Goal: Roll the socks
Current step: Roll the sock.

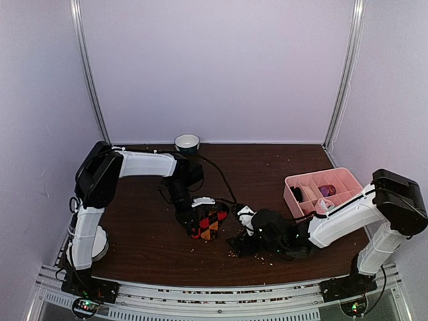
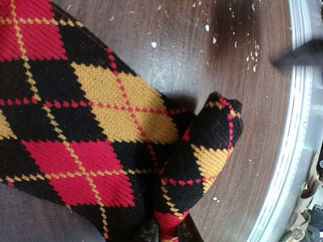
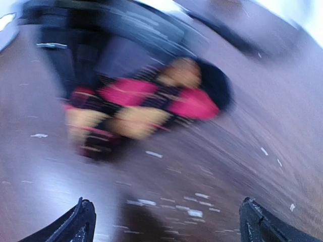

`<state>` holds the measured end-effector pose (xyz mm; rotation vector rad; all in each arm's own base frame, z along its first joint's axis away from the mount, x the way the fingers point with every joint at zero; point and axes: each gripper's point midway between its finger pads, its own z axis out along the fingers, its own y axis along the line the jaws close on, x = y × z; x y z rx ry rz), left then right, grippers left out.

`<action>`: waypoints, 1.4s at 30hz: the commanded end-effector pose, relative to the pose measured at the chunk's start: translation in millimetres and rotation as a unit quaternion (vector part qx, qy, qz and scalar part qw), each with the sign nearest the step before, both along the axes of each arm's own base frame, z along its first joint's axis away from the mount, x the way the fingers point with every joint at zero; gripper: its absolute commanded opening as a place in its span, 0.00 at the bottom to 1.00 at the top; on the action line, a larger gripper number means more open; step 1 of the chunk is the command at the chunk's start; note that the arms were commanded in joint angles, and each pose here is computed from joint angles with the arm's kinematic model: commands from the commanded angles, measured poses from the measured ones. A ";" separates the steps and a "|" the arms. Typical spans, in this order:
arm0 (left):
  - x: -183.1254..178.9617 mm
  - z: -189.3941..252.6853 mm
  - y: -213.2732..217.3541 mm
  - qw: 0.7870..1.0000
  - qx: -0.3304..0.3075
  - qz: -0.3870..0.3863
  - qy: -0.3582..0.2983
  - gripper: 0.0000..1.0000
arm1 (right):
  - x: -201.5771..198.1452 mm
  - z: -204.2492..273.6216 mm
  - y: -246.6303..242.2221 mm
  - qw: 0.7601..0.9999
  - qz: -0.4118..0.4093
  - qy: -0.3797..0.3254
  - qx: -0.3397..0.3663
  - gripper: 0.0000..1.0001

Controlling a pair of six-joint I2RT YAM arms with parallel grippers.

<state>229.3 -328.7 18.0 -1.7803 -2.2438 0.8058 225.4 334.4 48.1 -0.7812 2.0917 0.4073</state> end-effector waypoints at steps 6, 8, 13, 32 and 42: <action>-19.5 -31.5 17.8 0.994 0.093 -0.044 0.028 0.11 | -36.6 26.8 26.8 0.971 0.106 -0.179 -0.116 1.00; -21.2 -32.9 17.4 0.993 0.101 -0.049 0.036 0.11 | -50.6 19.7 44.8 0.957 0.153 -0.202 -0.143 0.99; -23.3 -34.4 15.0 0.991 0.106 -0.057 0.056 0.11 | -59.9 18.9 79.1 0.933 0.222 -0.244 -0.144 0.96; -23.6 -33.9 12.9 0.989 0.110 -0.065 0.073 0.16 | -30.9 -32.3 108.9 0.936 0.259 -0.170 -0.166 0.38; -7.0 -11.7 -0.2 0.996 0.059 -0.043 0.046 0.47 | -39.8 -61.3 87.2 0.957 0.239 -0.083 -0.145 0.06</action>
